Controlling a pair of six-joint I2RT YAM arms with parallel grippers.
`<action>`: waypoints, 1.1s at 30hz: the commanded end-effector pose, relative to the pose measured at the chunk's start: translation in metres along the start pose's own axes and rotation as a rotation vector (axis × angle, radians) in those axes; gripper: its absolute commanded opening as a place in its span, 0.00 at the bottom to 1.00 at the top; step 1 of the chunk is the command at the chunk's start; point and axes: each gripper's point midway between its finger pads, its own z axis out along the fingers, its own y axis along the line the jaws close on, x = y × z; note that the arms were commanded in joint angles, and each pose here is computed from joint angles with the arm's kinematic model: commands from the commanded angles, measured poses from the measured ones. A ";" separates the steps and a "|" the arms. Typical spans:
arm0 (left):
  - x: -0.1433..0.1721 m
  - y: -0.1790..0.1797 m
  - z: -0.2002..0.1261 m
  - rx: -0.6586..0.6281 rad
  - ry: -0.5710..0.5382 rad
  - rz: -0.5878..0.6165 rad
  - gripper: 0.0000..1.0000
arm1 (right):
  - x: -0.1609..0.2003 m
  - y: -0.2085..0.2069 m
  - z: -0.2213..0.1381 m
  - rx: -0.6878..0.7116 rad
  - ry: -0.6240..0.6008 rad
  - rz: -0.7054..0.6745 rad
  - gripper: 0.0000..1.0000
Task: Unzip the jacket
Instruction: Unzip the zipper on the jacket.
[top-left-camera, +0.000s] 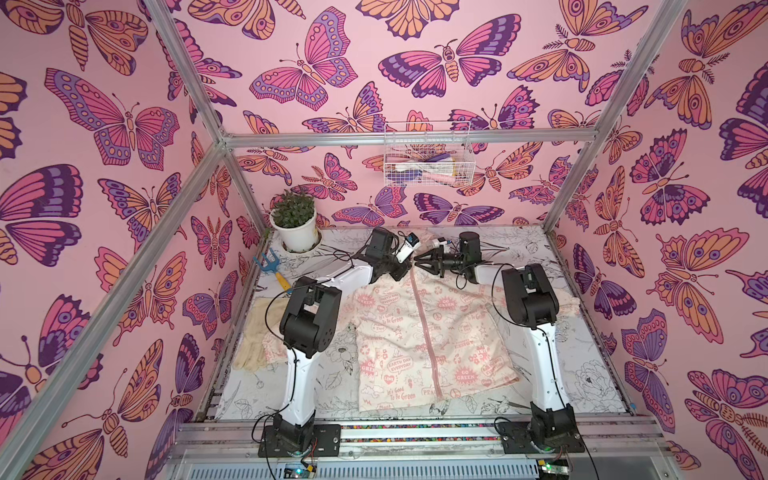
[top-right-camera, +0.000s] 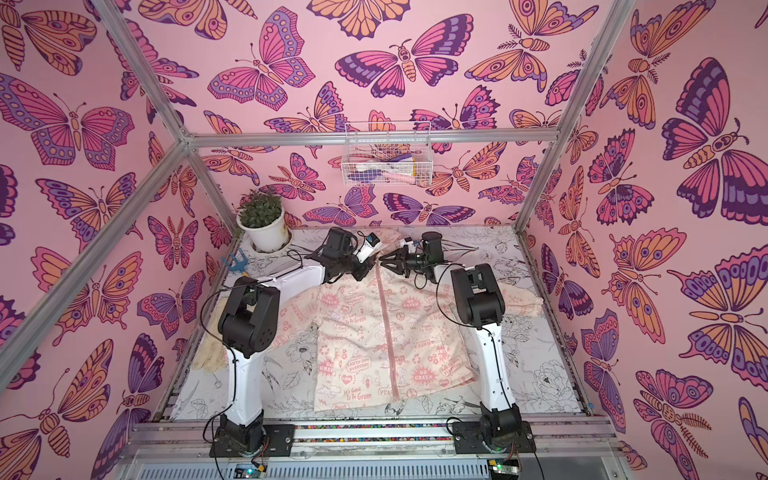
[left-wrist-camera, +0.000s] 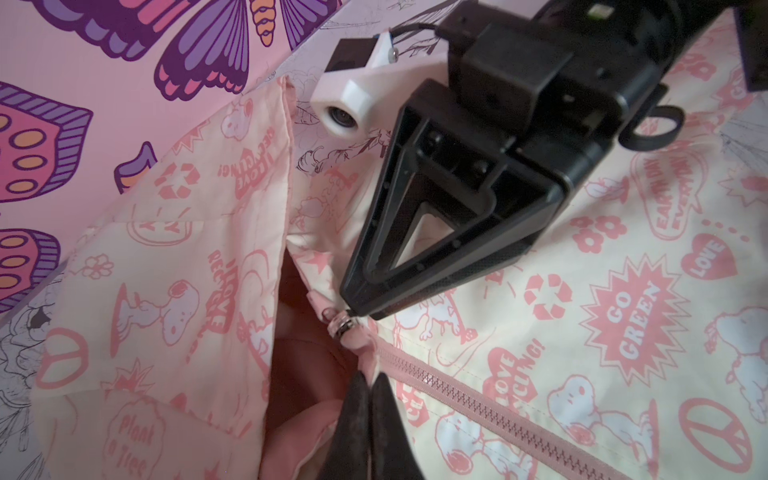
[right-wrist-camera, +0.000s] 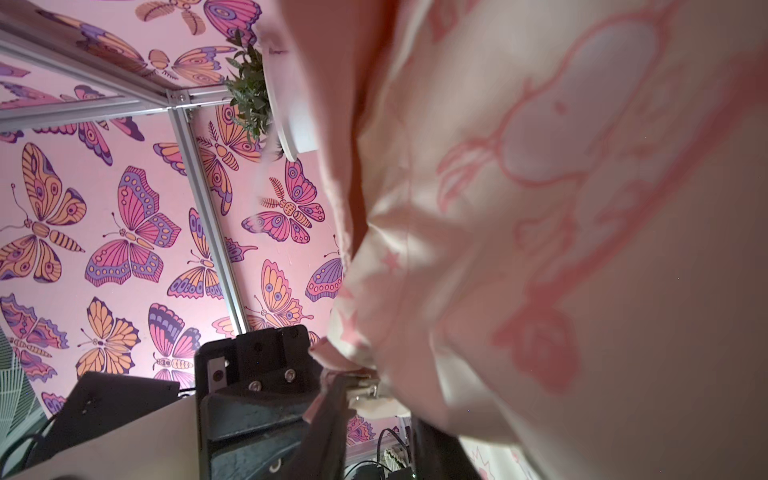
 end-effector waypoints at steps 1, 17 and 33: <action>-0.024 0.006 -0.019 0.013 -0.093 -0.076 0.00 | 0.005 0.008 0.002 -0.082 0.023 -0.025 0.34; -0.037 -0.001 -0.027 0.122 -0.176 -0.183 0.00 | 0.019 0.021 -0.004 -0.217 0.073 -0.049 0.56; -0.044 -0.002 -0.034 0.148 -0.203 -0.193 0.00 | 0.025 0.019 0.010 -0.218 0.113 -0.043 0.62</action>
